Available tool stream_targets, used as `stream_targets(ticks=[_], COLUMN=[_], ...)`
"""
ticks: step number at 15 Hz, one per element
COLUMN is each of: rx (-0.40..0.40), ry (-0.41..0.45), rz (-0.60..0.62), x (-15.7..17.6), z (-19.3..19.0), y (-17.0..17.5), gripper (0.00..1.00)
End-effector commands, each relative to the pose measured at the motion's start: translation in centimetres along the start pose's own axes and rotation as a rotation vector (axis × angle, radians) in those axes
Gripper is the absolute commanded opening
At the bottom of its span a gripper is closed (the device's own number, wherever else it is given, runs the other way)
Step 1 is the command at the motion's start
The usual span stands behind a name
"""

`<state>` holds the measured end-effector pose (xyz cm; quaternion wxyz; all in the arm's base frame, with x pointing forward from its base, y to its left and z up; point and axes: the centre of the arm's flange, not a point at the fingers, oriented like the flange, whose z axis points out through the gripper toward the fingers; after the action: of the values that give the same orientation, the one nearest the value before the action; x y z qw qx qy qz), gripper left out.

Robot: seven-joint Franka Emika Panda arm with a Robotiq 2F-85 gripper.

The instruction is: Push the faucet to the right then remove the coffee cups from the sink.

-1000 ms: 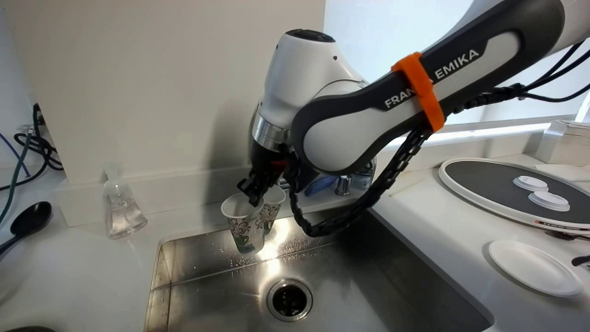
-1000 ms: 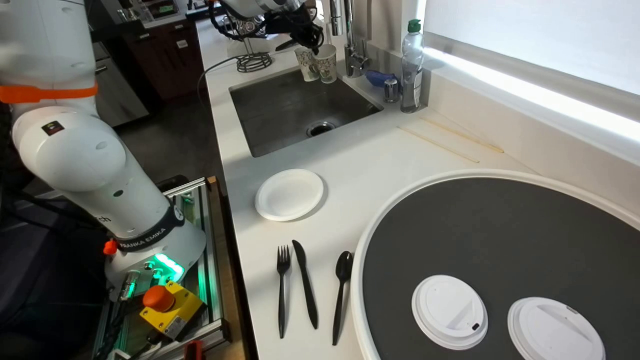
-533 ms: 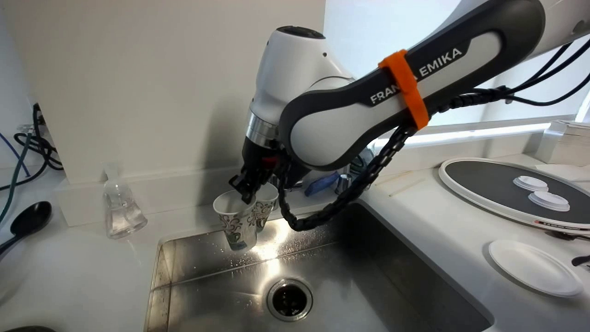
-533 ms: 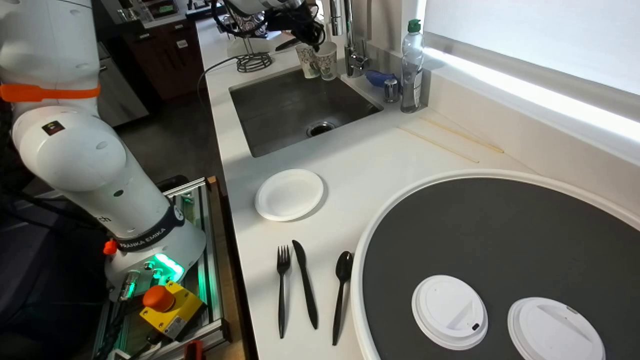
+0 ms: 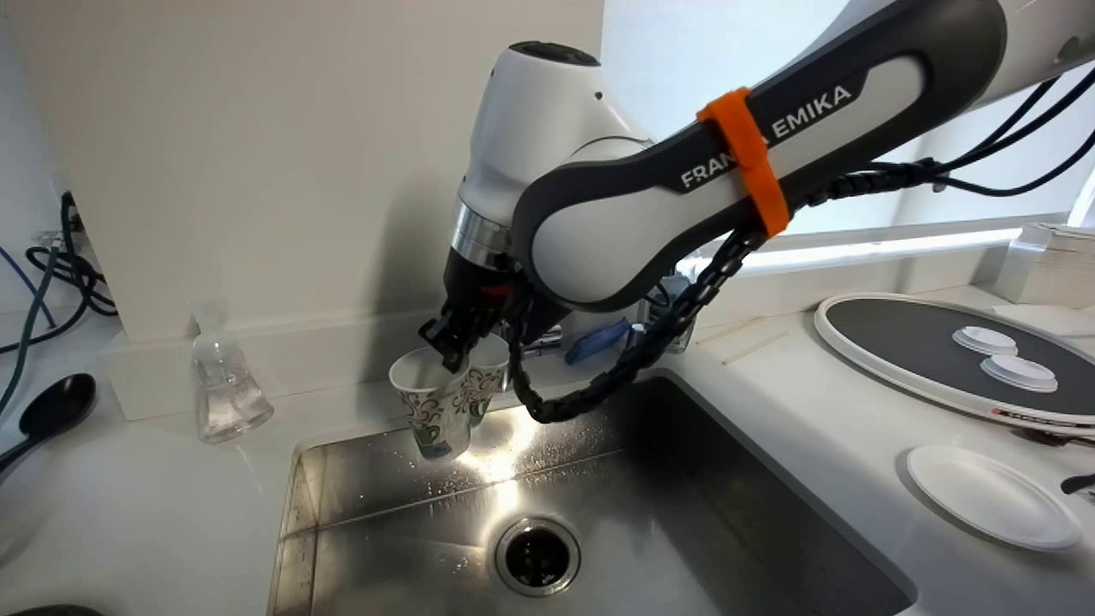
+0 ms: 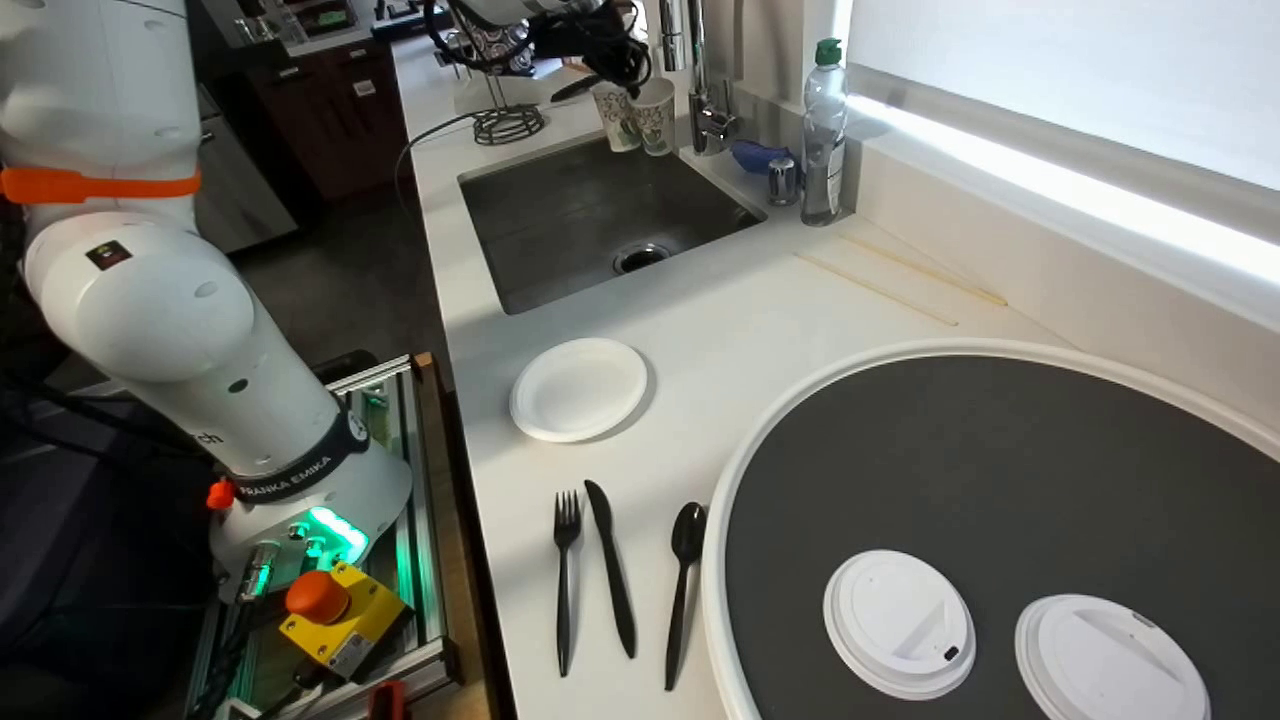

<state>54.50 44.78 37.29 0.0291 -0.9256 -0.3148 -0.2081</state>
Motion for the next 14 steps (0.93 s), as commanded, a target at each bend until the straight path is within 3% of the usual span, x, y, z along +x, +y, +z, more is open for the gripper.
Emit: stream_targets(ticks=[1,5,14], rx=[0.003,-0.007,-0.107], ry=[0.012,0.025,-0.032], rz=[0.019,0.055,0.169], x=[2.7,4.4,6.4], z=[0.8,0.9,1.4], y=[-1.3,-2.0,-2.3], gripper=[0.01,0.01,0.01])
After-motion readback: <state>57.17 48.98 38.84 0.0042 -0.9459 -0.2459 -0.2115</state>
